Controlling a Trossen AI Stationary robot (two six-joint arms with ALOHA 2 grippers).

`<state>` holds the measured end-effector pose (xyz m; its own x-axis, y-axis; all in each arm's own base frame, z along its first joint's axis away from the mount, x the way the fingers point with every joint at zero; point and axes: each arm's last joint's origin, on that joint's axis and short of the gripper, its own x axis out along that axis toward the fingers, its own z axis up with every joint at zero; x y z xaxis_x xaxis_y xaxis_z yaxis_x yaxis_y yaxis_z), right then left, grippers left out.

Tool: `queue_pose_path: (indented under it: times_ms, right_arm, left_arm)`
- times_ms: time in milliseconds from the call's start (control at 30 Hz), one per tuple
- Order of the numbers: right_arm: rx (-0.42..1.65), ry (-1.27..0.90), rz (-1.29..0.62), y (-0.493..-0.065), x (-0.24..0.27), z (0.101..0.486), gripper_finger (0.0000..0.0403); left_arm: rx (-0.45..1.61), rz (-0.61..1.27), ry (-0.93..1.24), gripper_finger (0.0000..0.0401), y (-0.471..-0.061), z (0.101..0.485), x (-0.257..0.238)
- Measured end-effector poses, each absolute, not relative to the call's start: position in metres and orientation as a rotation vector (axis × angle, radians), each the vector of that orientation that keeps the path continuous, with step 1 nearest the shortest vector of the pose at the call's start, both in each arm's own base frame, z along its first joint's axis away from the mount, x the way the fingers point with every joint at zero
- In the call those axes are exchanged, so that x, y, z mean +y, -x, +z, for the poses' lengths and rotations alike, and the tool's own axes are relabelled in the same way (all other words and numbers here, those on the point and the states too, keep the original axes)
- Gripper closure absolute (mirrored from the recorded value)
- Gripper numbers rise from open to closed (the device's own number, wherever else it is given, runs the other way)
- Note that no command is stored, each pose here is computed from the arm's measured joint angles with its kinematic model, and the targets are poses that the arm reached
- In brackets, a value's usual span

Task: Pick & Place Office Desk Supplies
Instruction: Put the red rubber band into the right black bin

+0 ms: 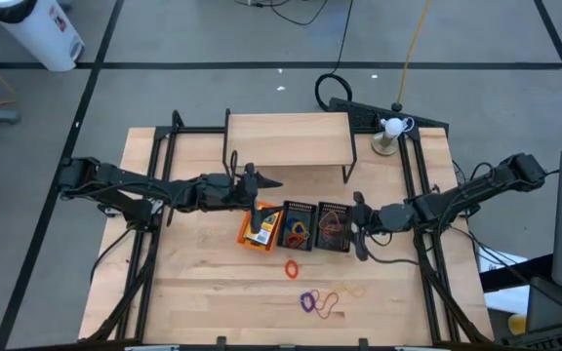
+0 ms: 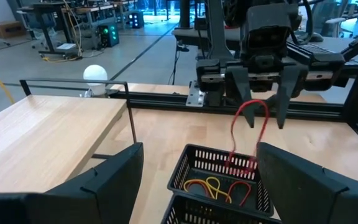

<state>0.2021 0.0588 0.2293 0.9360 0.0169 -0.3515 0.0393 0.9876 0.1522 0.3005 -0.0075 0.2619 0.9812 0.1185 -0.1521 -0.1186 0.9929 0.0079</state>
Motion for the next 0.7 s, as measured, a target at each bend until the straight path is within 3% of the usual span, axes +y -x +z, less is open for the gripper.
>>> queue_pose_path:
  times_ms: [300, 533, 700]
  right_arm:
    - [0.418, -0.153, -0.023, -0.2, 0.058, 0.224, 0.0182]
    - [0.498, -0.191, -0.102, -0.196, 0.055, 0.216, 0.0178]
    - [0.54, -0.198, -0.003, -0.197, 0.058, 0.213, 0.0188]
  left_arm:
    - [0.116, 0.115, 0.027, 0.01, -0.301, 0.265, -0.008]
    - [0.119, 0.058, 0.027, 0.0096, -0.301, 0.265, -0.009]
    - [0.119, 0.058, 0.027, 0.0103, -0.301, 0.265, -0.009]
